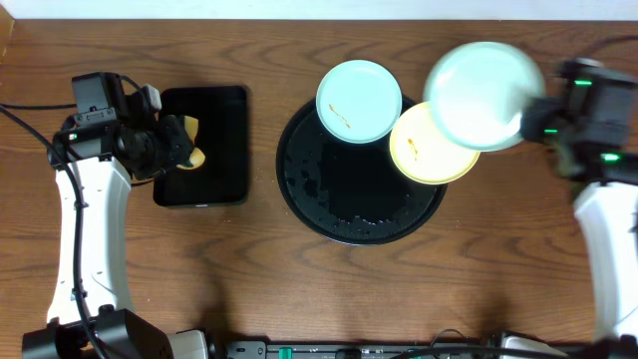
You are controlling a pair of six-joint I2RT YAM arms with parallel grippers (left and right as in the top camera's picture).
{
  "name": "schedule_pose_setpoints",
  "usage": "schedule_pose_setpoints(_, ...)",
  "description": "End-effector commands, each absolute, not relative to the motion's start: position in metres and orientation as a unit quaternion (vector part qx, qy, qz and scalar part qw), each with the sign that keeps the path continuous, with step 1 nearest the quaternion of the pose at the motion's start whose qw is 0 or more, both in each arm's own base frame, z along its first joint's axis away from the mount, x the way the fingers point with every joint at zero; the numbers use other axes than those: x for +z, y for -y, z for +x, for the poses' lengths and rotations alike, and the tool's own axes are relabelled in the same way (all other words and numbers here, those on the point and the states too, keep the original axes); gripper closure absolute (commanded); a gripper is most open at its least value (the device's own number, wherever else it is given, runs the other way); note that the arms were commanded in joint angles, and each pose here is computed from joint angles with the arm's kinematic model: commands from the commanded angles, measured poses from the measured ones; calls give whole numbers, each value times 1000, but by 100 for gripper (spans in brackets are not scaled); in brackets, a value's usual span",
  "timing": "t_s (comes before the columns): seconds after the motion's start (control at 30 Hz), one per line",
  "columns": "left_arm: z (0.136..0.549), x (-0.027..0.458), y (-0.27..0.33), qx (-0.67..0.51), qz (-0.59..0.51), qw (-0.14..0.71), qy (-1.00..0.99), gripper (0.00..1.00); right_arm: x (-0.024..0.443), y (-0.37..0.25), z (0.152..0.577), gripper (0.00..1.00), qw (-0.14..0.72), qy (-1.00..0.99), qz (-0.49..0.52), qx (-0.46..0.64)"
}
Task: Clean dirty plates on tray and stack at the side
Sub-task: 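Lift the pale green plate with the right gripper and place it right of the trays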
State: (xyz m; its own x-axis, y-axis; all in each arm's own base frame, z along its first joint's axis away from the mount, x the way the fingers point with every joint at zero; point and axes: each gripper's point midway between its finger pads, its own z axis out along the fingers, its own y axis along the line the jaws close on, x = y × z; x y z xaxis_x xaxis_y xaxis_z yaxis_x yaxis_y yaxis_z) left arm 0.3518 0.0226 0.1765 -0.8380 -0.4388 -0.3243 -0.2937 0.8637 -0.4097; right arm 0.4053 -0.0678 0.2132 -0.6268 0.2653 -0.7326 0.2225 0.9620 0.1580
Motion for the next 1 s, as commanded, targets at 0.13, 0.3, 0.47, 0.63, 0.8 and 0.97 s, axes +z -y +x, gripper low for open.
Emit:
schedule_pose_setpoints(0.13, 354, 178, -10, -167, -169, 209, -949, 92, 148, 170, 400, 99, 352, -890, 285, 47)
schedule_pose_setpoints(0.3, 354, 175, -18, -136, -172, 210, -953, 92, 96, 199, 404, 99, 321, -899, 296, 37)
schedule_pose_setpoints(0.47, 354, 175, -18, -135, -172, 210, -953, 92, 65, 210, 409, 98, 310, -900, 302, 52)
schedule_pose_setpoints(0.63, 354, 175, -18, -135, -172, 210, -953, 92, 63, 200, 409, 44, 309, -913, 255, 80)
schedule_pose_setpoints(0.8, 353, 174, -18, -135, -172, 209, -953, 92, 77, 175, 415, 33, 329, -914, 186, 149)
schedule_pose_setpoints(0.97, 353, 173, -17, -135, -172, 207, -953, 92, 119, 140, 429, 40, 318, -921, 111, 194)
